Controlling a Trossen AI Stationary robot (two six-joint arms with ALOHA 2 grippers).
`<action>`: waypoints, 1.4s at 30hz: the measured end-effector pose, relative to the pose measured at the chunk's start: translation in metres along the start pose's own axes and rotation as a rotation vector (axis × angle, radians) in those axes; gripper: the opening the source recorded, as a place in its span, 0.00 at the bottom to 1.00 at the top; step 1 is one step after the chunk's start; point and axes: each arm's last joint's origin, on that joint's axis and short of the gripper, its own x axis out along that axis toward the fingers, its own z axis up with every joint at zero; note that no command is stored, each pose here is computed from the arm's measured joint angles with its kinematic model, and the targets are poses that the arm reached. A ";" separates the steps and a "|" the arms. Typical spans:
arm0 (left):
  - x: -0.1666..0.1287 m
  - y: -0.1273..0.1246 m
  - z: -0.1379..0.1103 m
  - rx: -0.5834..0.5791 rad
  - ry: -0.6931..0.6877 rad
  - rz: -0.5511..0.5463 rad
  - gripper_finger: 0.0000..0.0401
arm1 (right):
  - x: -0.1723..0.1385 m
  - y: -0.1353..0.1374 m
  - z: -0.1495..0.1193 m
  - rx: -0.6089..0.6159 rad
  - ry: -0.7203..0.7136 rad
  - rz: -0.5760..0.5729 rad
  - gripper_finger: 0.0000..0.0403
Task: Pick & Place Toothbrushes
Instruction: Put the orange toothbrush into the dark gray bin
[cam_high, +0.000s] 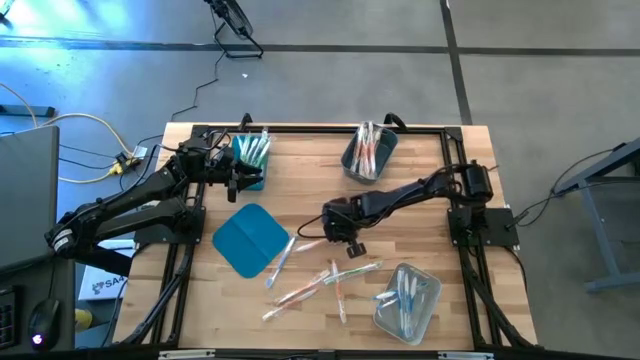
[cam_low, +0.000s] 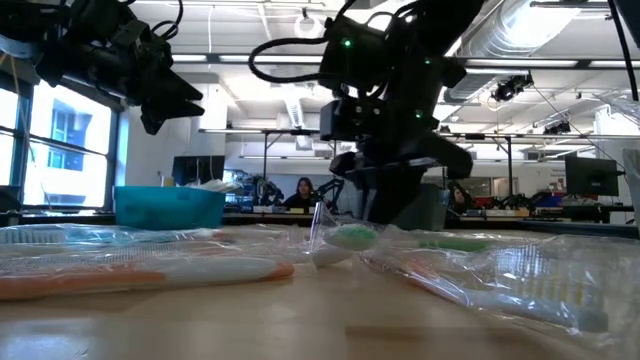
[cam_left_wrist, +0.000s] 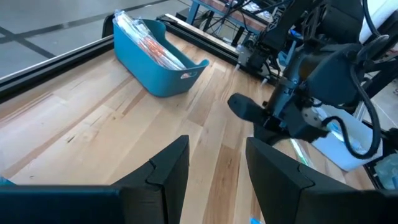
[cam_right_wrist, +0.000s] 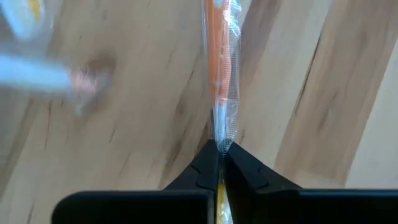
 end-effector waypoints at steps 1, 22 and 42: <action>0.000 0.000 0.000 0.000 0.000 0.000 0.39 | -0.004 0.000 0.000 0.006 0.003 -0.006 0.01; 0.000 0.000 0.000 0.000 0.001 0.000 0.39 | -0.178 0.006 -0.007 0.258 -0.314 -0.296 0.01; 0.000 0.000 0.000 0.000 0.000 0.000 0.39 | -0.236 0.023 -0.058 0.803 -0.380 -0.477 0.01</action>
